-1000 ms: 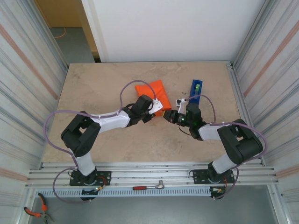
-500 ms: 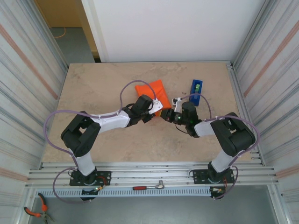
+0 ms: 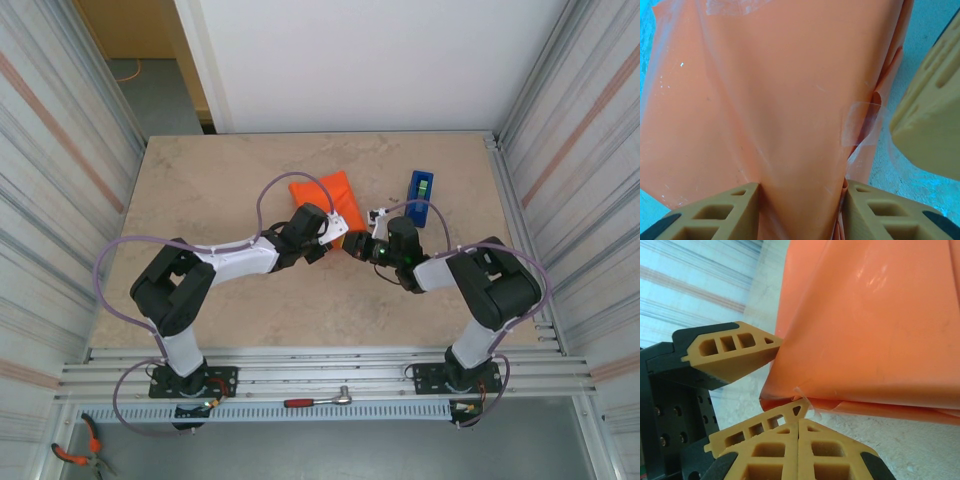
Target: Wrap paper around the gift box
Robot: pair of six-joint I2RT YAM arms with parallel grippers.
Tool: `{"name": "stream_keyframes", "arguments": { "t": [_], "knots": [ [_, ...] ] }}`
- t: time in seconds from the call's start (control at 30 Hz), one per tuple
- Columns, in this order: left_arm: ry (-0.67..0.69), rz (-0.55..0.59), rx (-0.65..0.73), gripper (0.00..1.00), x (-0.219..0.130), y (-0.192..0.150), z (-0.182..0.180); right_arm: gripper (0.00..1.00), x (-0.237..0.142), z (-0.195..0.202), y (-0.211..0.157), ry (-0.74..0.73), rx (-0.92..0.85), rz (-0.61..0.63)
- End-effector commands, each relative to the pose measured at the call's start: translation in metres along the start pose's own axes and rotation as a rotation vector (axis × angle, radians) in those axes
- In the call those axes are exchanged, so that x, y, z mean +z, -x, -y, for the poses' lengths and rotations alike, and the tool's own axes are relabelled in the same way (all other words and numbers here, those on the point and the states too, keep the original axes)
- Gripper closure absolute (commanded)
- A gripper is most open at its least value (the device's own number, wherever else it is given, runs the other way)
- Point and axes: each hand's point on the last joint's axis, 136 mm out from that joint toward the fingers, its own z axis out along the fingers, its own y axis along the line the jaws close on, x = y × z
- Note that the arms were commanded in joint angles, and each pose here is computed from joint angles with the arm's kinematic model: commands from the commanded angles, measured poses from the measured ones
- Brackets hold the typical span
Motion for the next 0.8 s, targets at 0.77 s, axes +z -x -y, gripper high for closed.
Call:
{"name": "stream_keyframes", "arguments": {
  "t": [0.77],
  "knots": [
    [-0.115,-0.133,0.029,0.58,0.0134,-0.0444,0.0362,0.89,0.0126,0.0032,0.0156,0.022,0.018,0.037]
  ]
}}
